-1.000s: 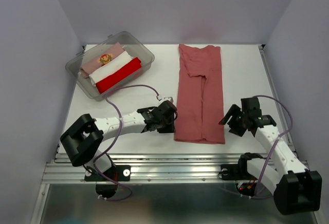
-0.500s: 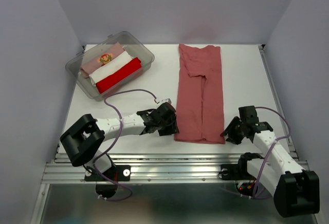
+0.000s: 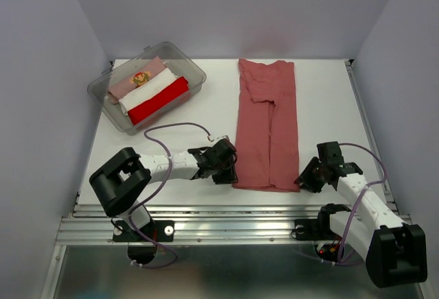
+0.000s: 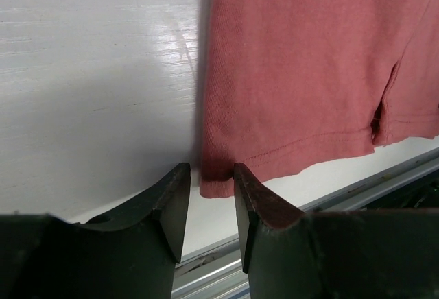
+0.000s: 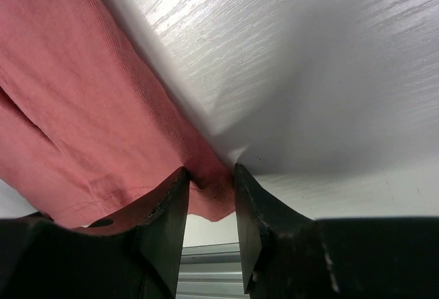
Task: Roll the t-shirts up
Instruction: Roll the T-shirt to the center of the board.
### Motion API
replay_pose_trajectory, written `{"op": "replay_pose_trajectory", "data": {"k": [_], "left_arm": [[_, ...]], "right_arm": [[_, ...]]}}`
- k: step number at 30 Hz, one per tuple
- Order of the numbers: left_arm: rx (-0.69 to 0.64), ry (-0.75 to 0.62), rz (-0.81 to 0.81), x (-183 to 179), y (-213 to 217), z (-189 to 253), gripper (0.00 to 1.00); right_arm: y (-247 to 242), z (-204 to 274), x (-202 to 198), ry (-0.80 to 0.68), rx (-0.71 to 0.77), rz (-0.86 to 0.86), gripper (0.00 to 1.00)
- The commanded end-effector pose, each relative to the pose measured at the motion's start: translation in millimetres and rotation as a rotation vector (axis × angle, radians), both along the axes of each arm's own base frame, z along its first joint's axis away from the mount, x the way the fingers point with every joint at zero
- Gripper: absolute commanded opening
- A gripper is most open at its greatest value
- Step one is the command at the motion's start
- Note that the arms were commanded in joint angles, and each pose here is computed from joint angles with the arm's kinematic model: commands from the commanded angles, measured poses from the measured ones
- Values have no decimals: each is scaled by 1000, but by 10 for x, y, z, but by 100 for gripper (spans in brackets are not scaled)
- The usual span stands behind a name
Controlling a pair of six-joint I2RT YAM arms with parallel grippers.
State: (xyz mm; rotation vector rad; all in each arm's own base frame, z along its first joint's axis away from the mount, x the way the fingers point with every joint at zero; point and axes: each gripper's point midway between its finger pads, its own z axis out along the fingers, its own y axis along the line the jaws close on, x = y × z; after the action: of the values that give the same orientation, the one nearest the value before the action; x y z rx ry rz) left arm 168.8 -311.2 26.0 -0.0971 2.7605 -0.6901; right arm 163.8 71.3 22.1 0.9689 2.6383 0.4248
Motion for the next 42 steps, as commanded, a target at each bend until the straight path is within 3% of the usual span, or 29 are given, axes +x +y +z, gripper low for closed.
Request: {"op": "replay_pose_trajectory", "data": {"k": [1, 6, 9, 10, 14, 18, 33, 42], "left_arm": [[13, 8, 0, -1, -12, -15, 43], [39, 21, -6, -9, -2, -74, 43], [38, 17, -10, 10, -18, -62, 25], [36, 15, -12, 14, -27, -52, 14], [27, 14, -27, 32, -83, -11, 0], [10, -2, -34, 86, -154, 109, 0], [67, -139, -2, 635, -218, 542, 0], [45, -126, 28, 752, -172, 529, 0]], "right_arm": [[8, -21, 38, -17, -8, 3, 37], [-4, -23, 36, -14, -14, -4, 36], [-9, -15, 32, -13, -16, -7, 35], [6, -10, 30, -14, -16, 2, 33], [32, 50, 60, -26, -5, 15, 20], [42, 132, 134, -52, -1, 13, 1], [-81, 594, 650, -197, -79, -44, 1], [-121, 582, 846, -207, -117, -43, 1]]}}
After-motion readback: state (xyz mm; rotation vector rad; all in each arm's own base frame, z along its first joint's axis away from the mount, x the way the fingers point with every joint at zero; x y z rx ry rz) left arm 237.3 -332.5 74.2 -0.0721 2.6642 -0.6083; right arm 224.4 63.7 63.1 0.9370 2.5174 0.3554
